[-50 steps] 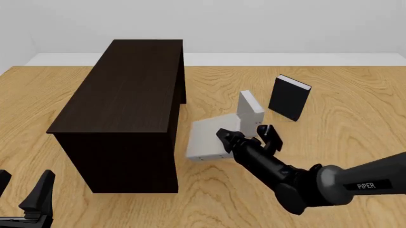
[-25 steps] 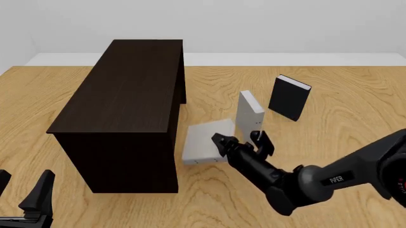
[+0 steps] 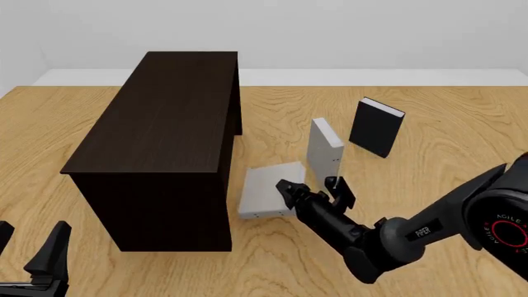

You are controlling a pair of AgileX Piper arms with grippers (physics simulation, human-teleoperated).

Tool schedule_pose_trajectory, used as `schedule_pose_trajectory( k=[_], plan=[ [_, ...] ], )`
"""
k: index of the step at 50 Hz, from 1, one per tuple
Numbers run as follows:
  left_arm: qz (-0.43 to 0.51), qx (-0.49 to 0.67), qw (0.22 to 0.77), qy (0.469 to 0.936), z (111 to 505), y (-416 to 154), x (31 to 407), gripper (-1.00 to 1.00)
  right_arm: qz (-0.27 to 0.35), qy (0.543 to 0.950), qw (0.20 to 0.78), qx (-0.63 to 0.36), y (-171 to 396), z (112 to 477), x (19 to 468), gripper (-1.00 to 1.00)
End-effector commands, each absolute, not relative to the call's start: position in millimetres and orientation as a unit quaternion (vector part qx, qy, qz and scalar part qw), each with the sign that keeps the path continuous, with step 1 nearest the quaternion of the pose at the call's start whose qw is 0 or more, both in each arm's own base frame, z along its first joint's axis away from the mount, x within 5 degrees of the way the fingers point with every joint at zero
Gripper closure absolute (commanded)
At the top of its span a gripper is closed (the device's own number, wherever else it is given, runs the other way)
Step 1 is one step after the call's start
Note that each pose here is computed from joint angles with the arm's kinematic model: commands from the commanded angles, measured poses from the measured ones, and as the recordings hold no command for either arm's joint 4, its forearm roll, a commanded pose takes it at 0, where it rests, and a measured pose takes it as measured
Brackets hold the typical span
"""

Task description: Pick up the book on the right and place it under the cabinet shelf.

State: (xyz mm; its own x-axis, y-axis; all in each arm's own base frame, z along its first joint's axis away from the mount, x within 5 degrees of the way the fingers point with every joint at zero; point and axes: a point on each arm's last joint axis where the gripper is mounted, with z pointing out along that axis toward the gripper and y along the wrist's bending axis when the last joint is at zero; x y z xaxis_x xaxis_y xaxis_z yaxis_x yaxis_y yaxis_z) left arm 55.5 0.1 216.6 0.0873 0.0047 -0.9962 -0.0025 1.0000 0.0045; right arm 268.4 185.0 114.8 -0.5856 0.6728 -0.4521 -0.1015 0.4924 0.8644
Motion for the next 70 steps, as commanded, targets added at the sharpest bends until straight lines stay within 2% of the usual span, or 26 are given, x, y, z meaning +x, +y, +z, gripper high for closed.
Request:
schedule_pose_trajectory(
  k=[1, 24, 25, 55, 70],
  plan=[
    [0.002, 0.0, 0.737, 0.676, 216.1, 0.1, 55.7, -1.0, 0.482, 0.732, 0.447, 0.177, 178.8, 134.4, 269.6, 1.0],
    [0.002, 0.0, 0.737, 0.676, 216.1, 0.1, 55.7, -1.0, 0.473, 0.739, 0.442, 0.186, 175.5, 125.0, 272.4, 1.0],
    [0.002, 0.0, 0.737, 0.676, 216.1, 0.1, 55.7, -1.0, 0.473, 0.739, 0.441, 0.187, 175.4, 124.5, 271.8, -1.0],
    [0.002, 0.0, 0.738, 0.675, 214.8, 0.2, 56.0, -1.0, 0.435, 0.76, 0.437, 0.205, 154.3, 113.2, 269.5, -1.0],
    [0.002, 0.0, 0.738, 0.675, 214.8, 0.2, 56.0, -1.0, 0.411, 0.772, 0.439, 0.207, 143.8, 121.7, 268.7, -1.0]
  ],
)
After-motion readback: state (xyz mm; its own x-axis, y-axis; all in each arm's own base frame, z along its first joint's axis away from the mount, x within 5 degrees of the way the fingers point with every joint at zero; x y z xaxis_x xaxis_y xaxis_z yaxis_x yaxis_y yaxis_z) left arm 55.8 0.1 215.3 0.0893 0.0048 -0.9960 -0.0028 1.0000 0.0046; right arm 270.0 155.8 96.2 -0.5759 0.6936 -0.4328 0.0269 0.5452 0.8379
